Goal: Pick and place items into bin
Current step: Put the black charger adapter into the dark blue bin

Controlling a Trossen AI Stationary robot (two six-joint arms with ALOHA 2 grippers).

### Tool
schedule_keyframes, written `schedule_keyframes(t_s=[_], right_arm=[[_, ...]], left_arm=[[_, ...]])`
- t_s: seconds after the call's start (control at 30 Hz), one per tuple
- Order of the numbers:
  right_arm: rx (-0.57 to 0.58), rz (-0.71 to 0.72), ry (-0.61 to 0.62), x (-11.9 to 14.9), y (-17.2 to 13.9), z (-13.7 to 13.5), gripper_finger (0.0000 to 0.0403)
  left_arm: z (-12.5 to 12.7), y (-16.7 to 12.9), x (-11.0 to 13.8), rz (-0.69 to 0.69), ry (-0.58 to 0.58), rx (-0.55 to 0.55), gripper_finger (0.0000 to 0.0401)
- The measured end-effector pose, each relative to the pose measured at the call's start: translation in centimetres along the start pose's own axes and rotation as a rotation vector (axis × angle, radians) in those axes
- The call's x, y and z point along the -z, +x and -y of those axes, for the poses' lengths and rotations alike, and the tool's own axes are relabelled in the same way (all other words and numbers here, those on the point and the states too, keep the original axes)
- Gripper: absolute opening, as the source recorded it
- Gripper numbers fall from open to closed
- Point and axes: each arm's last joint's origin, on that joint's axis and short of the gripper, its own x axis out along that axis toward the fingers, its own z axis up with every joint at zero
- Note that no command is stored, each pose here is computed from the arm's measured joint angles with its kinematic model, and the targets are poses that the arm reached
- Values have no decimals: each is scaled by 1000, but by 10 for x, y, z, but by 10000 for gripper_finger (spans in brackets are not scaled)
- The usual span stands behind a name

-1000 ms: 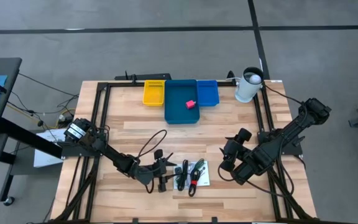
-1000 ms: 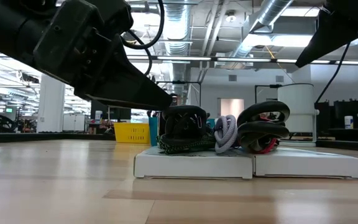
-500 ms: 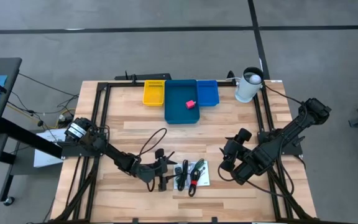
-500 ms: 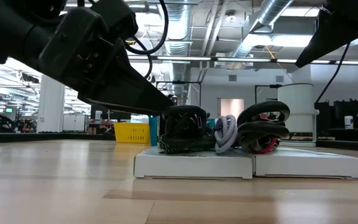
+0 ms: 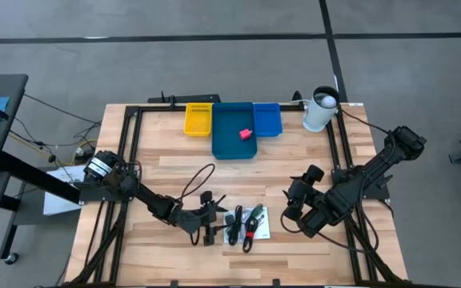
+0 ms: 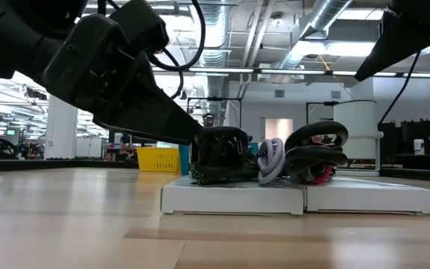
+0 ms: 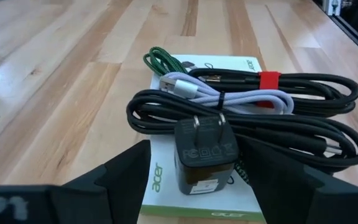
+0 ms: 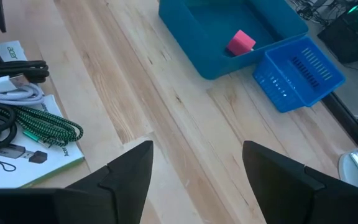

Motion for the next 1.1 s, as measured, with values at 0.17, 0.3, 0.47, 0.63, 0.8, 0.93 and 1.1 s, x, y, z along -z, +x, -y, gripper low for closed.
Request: schedule_keyframes(t_s=[0.17, 0.3, 0.47, 0.63, 0.8, 0.93, 1.1], right_arm=[[0, 0, 0, 0, 0, 0, 244], [0, 0, 0, 0, 0, 0, 244], [0, 0, 0, 0, 0, 0, 244], [0, 0, 0, 0, 0, 0, 244], [0, 0, 0, 0, 0, 0, 244], [0, 0, 1, 0, 0, 0, 244], [-1, 0, 1, 0, 0, 0, 244]], left_arm=[[-4, 2, -1, -9, -5, 10, 245], [-5, 3, -1, -12, -6, 16, 245], [-6, 4, -1, -17, -9, 30, 245], [-7, 4, -1, -21, -11, 39, 245], [-6, 4, -1, -21, -11, 39, 245], [-7, 4, -1, -21, -11, 38, 245], [-8, 5, -2, -24, -13, 46, 245]])
